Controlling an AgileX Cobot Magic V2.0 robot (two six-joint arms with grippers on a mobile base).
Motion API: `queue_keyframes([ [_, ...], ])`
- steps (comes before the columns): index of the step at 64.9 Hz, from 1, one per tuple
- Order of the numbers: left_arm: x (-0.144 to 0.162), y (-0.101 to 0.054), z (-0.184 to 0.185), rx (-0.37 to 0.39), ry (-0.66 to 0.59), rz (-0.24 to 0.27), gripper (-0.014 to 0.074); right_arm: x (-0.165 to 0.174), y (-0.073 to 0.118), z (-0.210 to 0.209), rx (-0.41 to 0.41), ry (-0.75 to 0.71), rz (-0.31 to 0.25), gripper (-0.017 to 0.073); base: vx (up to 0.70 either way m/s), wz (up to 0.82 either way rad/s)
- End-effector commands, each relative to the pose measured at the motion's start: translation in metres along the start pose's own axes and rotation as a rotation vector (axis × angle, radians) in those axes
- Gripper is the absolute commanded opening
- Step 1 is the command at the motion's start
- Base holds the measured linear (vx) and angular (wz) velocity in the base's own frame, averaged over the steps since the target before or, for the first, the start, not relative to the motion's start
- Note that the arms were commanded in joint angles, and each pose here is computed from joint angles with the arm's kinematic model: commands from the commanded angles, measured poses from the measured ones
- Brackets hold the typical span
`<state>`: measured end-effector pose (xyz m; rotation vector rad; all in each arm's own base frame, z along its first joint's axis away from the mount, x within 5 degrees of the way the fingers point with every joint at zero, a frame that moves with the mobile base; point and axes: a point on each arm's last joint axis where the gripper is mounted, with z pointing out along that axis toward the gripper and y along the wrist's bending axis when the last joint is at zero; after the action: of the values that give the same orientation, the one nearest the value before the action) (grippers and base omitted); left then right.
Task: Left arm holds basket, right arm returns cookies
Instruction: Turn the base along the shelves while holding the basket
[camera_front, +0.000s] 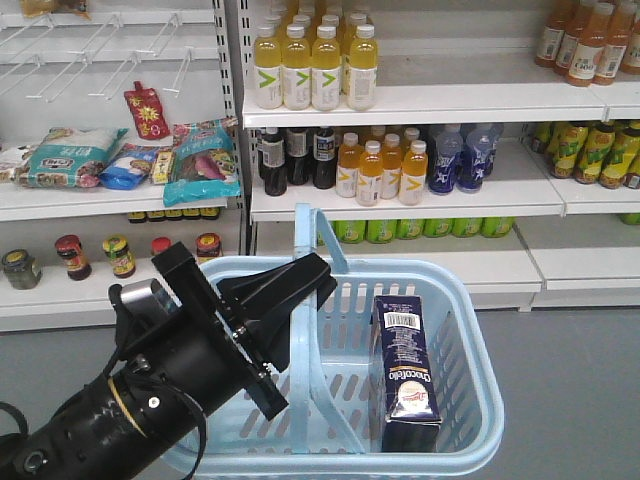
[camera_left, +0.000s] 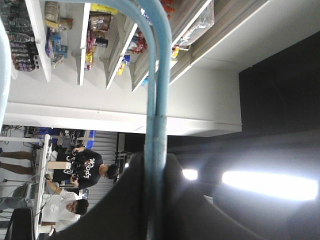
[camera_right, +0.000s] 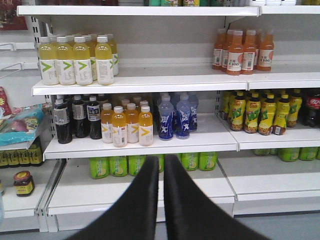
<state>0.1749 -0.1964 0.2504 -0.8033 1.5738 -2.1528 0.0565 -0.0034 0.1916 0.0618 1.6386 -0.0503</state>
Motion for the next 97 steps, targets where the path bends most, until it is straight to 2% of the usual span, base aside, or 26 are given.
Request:
queue_keyframes([
  [1, 0.0120, -0.0411, -0.0021, 0.335, 0.090, -0.004, -0.0003, -0.0011, -0.0010, 0.0003, 0.013, -0.062, -0.014, -0.0006, 0.50, -0.02],
  [61, 0.0120, -0.0411, -0.0021, 0.335, 0.090, -0.005, -0.0003, -0.0011, -0.0010, 0.0003, 0.013, -0.062, -0.014, -0.0006, 0.41, -0.01],
  [97, 0.0120, -0.0411, -0.0021, 0.335, 0.090, -0.005, -0.0003, -0.0011, -0.0010, 0.0003, 0.013, -0.062, -0.014, -0.0006, 0.15, -0.47],
])
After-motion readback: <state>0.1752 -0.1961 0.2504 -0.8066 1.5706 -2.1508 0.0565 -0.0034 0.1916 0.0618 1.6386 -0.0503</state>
